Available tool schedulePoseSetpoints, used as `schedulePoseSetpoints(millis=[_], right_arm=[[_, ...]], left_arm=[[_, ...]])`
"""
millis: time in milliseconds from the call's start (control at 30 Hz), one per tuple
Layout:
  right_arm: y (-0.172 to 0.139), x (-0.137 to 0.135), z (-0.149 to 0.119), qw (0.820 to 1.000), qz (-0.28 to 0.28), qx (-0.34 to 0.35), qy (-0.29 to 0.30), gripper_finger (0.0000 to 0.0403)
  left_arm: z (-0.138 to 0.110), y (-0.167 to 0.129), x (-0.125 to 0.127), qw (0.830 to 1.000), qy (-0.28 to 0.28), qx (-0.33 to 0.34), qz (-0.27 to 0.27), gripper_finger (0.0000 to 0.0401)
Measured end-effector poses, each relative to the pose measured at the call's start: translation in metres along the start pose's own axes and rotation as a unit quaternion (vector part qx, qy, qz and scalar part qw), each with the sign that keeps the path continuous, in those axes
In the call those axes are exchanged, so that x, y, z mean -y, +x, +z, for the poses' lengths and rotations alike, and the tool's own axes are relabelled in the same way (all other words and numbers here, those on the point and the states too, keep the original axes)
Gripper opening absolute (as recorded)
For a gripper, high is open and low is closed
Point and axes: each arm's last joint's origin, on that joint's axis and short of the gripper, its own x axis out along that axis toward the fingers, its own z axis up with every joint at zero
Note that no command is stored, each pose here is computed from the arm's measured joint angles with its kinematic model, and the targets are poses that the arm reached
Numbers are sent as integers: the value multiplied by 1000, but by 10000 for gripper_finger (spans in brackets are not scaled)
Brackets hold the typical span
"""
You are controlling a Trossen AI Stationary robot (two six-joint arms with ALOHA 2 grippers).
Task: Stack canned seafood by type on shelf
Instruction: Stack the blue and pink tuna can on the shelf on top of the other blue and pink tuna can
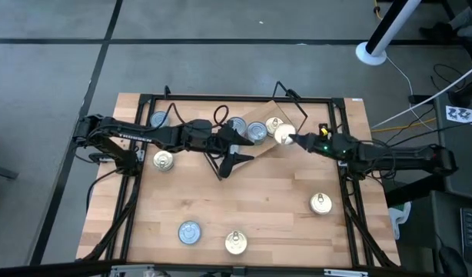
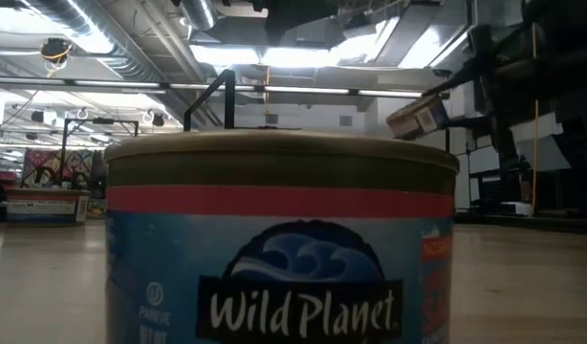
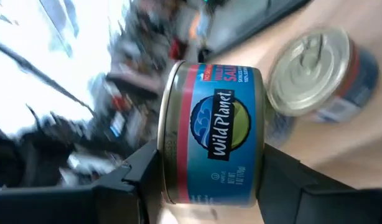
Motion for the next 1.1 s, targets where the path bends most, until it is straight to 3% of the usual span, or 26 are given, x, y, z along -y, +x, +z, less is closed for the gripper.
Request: schedulePoseSetpoints(millis=[333,633,1100], right_arm=[[4,16,-1,993,-16,106,55,192],[15,22,-5,990,-42,116,62,193],[37,26,-12,984,-35,153,83,193]], left_arm=[[0,0,0,1000,9,0,0,238],[0,0,0,1000,12,0,0,237],[0,0,0,1000,12,2,0,237]])
